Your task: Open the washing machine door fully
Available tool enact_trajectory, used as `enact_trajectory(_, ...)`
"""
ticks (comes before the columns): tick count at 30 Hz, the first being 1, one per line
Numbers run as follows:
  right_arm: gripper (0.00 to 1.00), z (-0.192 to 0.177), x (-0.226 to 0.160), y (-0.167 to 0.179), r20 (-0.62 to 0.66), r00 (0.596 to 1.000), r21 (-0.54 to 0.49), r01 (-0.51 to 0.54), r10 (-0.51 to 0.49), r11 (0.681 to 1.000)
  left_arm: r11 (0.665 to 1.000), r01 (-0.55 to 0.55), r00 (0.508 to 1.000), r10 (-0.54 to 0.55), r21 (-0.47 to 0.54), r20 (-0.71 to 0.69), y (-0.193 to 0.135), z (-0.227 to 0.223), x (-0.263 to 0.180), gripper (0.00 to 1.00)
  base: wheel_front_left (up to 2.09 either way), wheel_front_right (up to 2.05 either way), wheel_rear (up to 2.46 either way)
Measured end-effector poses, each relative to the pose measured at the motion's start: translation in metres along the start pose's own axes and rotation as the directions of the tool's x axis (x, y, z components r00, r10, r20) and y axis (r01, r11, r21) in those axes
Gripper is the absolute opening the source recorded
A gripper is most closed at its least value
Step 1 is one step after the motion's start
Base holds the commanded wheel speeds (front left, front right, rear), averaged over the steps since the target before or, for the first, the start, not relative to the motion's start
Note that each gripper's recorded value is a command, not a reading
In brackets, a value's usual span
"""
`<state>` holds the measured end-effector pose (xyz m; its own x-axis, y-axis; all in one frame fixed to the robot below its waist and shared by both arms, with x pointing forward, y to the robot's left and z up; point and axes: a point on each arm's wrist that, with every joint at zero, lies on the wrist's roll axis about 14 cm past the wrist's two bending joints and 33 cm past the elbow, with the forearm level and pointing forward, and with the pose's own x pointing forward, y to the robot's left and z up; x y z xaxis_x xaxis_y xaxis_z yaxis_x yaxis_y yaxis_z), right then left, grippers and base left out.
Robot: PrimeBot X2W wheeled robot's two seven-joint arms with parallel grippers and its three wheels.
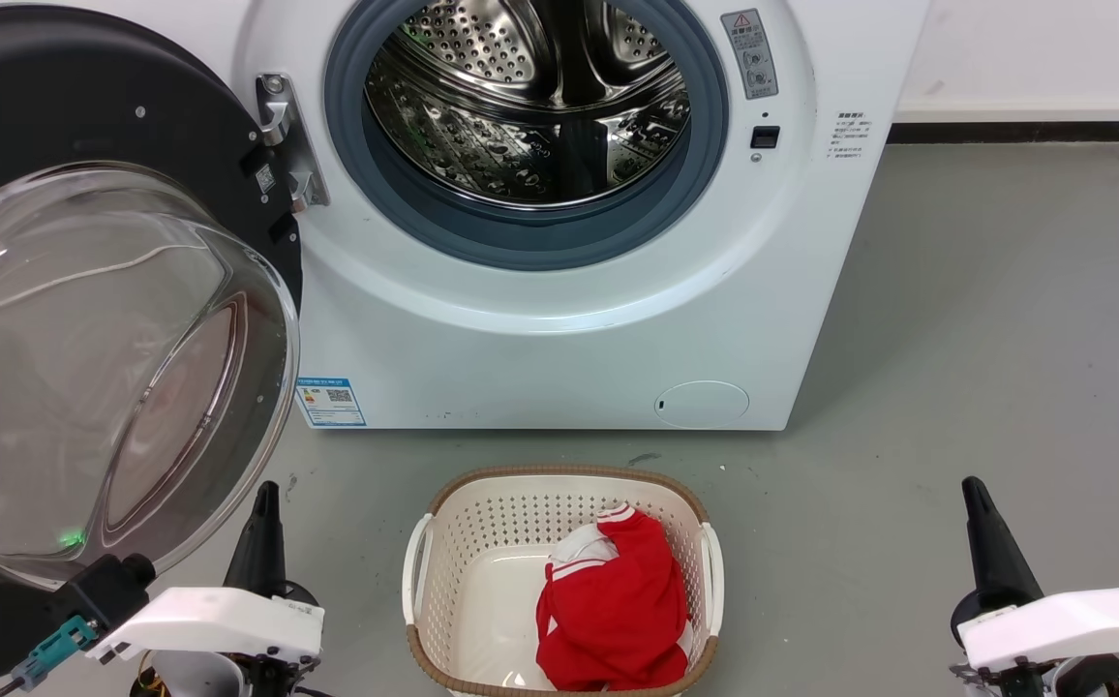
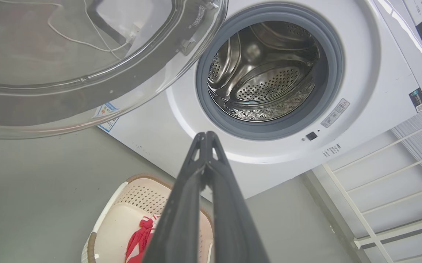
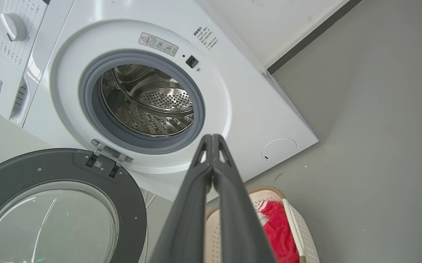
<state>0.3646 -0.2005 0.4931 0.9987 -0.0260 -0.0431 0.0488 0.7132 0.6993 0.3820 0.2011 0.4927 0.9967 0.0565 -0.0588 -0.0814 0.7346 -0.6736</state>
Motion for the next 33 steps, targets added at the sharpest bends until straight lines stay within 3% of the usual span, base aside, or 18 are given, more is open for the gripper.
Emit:
enact_trajectory(16, 0.00, 0.002, 0.006, 0.001, -0.001, 1.000, 0.197, 0.001, -0.001, 0.980, 0.979, -0.008, 1.000, 0.005, -0.205, -0.017, 0.002, -0.001, 0.001, 0.00, 0.00, 0.00, 0.00)
enact_trajectory(33, 0.00, 0.003, 0.012, 0.003, -0.003, 1.000, 0.387, -0.006, 0.007, 0.922, 0.913, 0.005, 0.999, -0.017, -0.407, -0.027, -0.002, 0.000, 0.003, 0.00, 0.00, 0.00, 0.00)
